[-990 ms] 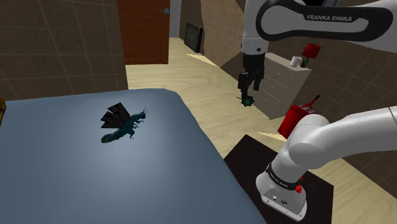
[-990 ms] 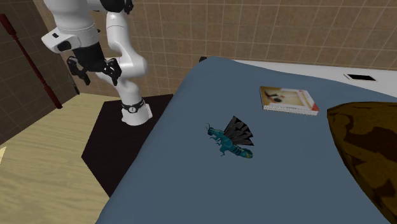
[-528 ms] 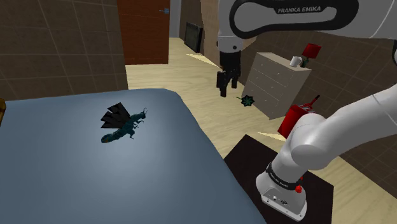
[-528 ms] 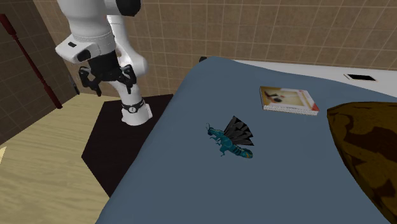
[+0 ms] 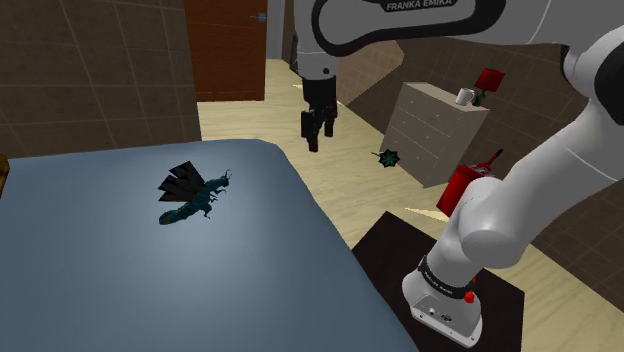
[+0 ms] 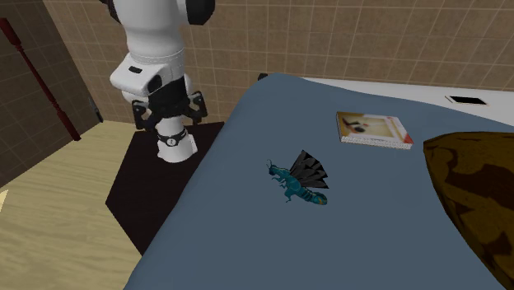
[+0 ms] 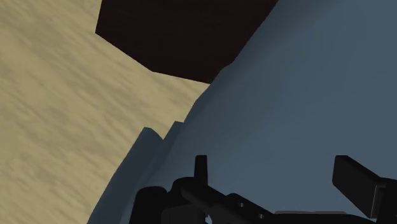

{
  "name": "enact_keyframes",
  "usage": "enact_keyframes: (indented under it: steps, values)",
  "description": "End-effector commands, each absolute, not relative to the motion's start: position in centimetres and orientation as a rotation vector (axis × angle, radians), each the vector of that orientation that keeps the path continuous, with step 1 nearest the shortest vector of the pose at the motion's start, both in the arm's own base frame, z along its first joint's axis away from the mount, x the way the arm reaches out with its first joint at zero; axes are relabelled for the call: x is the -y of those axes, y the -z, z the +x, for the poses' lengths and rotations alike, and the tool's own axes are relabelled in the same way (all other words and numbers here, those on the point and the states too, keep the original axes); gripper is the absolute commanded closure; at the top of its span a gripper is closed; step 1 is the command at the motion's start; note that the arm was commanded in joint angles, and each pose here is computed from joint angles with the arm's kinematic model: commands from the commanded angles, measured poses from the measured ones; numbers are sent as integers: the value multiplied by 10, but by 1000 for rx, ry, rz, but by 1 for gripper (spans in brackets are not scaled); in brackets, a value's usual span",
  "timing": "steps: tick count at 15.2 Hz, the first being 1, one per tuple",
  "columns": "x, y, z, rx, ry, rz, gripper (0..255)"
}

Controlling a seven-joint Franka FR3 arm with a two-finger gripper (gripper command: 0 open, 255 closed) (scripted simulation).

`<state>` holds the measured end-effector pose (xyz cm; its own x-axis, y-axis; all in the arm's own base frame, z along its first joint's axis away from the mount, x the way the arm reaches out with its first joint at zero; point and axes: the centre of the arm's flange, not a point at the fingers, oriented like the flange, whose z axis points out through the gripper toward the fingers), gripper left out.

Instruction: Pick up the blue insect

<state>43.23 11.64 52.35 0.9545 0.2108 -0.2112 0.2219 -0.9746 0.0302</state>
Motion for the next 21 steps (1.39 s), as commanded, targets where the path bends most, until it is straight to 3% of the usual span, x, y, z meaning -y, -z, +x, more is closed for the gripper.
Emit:
enact_keyframes:
  steps: [1,21]
  values:
    - [-141,-520,450,-410,315,3049,0]
    - [-381,-523,542,-1096,248,2922,0]
